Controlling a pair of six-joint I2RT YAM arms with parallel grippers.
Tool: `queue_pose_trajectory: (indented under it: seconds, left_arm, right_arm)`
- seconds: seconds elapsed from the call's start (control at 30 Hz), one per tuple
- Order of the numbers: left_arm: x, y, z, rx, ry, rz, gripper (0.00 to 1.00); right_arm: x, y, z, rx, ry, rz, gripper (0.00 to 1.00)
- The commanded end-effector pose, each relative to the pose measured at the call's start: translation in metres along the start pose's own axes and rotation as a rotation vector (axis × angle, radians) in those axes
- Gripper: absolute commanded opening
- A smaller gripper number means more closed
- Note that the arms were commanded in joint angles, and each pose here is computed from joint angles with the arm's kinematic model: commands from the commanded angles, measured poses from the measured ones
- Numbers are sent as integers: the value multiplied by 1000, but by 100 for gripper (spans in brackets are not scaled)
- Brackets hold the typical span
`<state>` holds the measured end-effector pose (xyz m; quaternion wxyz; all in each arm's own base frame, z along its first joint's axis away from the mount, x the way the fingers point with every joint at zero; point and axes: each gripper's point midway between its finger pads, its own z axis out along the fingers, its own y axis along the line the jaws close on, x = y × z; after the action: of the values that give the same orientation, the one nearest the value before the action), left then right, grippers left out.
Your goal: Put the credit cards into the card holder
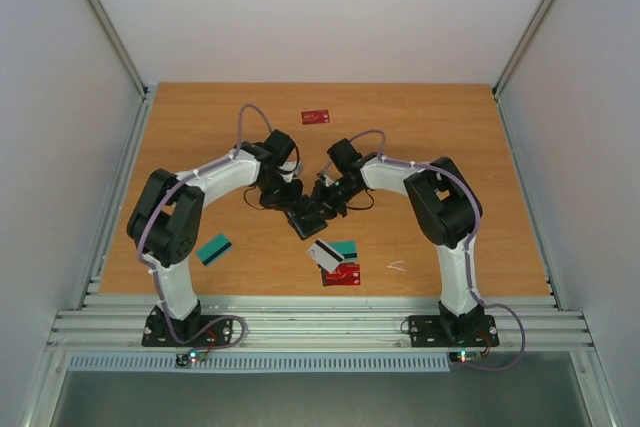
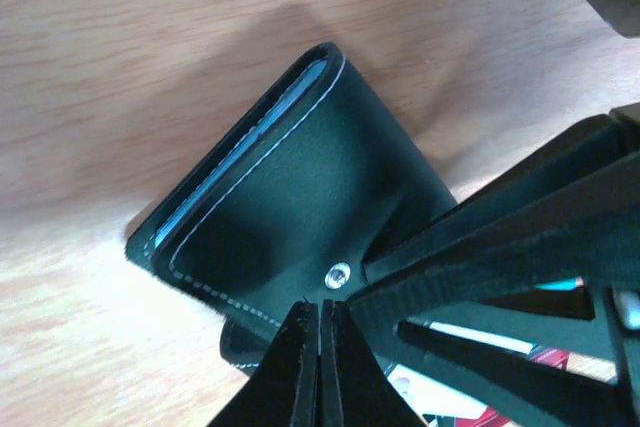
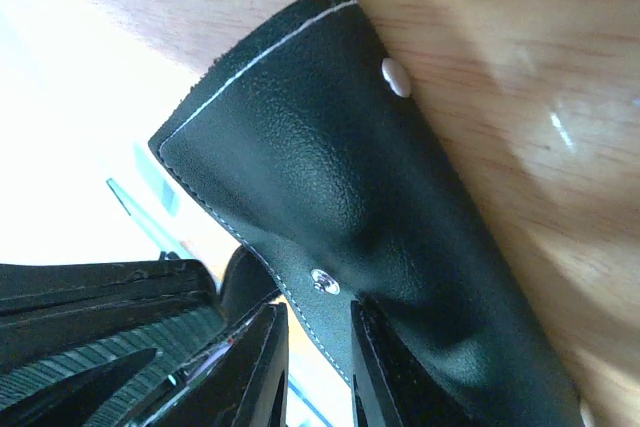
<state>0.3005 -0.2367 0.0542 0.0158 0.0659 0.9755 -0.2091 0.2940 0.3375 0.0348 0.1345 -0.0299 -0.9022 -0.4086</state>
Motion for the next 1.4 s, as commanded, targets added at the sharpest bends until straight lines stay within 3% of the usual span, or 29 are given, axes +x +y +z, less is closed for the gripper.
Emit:
queue_pose_trajectory:
  seconds: [0.0,0.2,0.4,0.7,0.77,0.87,1.07,1.37]
  left_arm:
    - [-8,-6,4,-18,20,37,1]
    - [-14,-5,10,-71,45,47,1]
    - [-11,-1,1,-123,38,-12,12]
    - [-18,-18,-22,-36,-13,-59,44]
    - [-20,-18,-28,-17,-37,-43,47]
    - [-19,-10,-25,-3,-31,-40,44]
    - [-21,-5,-2,43,-5,-27,26]
    - [-18,12,20,-4,22,-24,10]
  right_arm:
    - [-6,-40,-2,167,-72,100,20]
    - [-10,-22,-4,64,-74,80,20]
    - [-11,-18,-10,35,-76,70,20]
    - [-10,-13,-8,-18,-55,45,20]
    - [-9,-10,-9,-32,-50,32,20]
    - [-8,-4,-11,-46,-45,6,20]
    - [-6,6,-18,-61,-44,-47,20]
    - [-1,27,-31,-79,-32,-128,21]
